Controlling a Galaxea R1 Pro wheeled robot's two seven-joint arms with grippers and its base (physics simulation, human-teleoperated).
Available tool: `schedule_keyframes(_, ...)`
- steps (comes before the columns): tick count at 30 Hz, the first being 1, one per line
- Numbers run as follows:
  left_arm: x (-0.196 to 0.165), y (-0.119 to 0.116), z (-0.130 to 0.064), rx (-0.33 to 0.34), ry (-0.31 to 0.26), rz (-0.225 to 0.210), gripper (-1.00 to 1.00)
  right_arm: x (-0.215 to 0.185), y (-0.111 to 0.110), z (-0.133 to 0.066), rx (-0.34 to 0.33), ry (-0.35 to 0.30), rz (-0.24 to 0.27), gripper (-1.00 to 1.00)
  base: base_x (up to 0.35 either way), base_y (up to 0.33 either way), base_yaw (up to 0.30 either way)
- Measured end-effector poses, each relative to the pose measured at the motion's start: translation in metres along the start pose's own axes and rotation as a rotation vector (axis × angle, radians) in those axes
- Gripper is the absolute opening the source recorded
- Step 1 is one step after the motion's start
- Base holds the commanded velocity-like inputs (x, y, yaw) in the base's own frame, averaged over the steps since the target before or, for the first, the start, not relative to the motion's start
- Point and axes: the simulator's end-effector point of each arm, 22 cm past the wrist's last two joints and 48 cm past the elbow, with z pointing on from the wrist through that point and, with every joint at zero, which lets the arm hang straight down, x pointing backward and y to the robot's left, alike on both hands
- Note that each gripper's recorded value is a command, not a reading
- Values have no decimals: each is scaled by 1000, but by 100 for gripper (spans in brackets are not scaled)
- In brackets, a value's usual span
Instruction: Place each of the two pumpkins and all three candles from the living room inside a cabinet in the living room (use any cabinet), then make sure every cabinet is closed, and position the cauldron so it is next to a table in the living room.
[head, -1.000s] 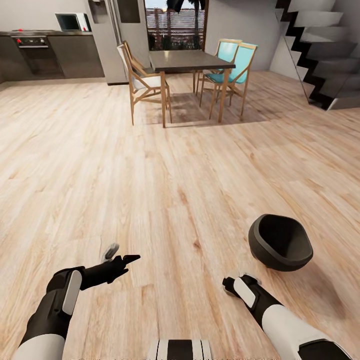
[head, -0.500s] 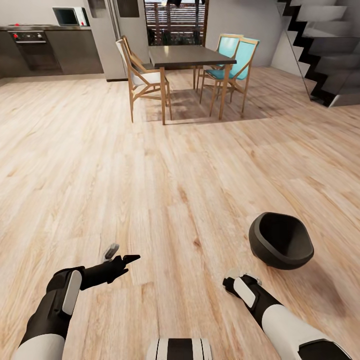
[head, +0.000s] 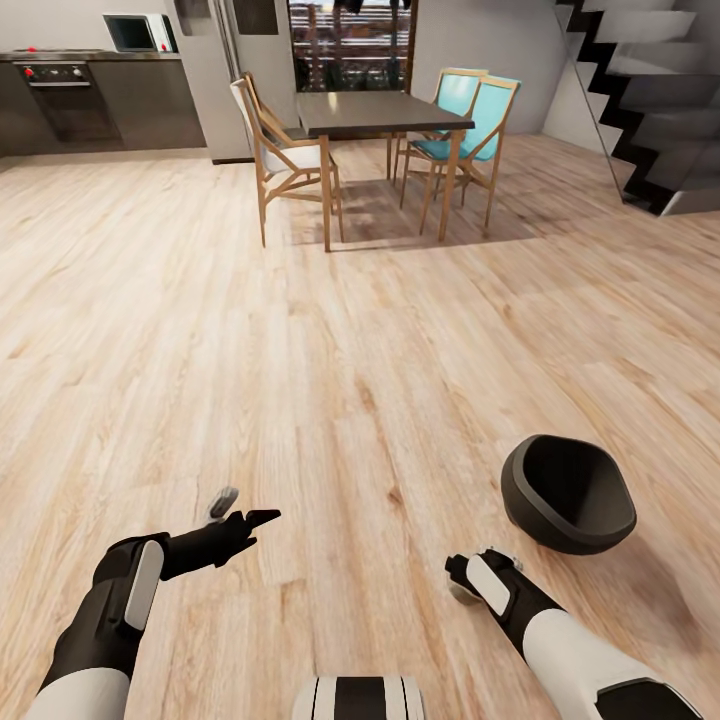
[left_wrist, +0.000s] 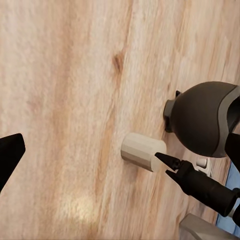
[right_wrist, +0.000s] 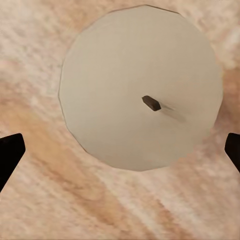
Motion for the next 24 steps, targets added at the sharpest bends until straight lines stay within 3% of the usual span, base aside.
schedule_keyframes(24, 2, 6, 3, -7, 5, -7, 100, 5, -2, 5, 6, 8, -3, 100, 40, -24, 0)
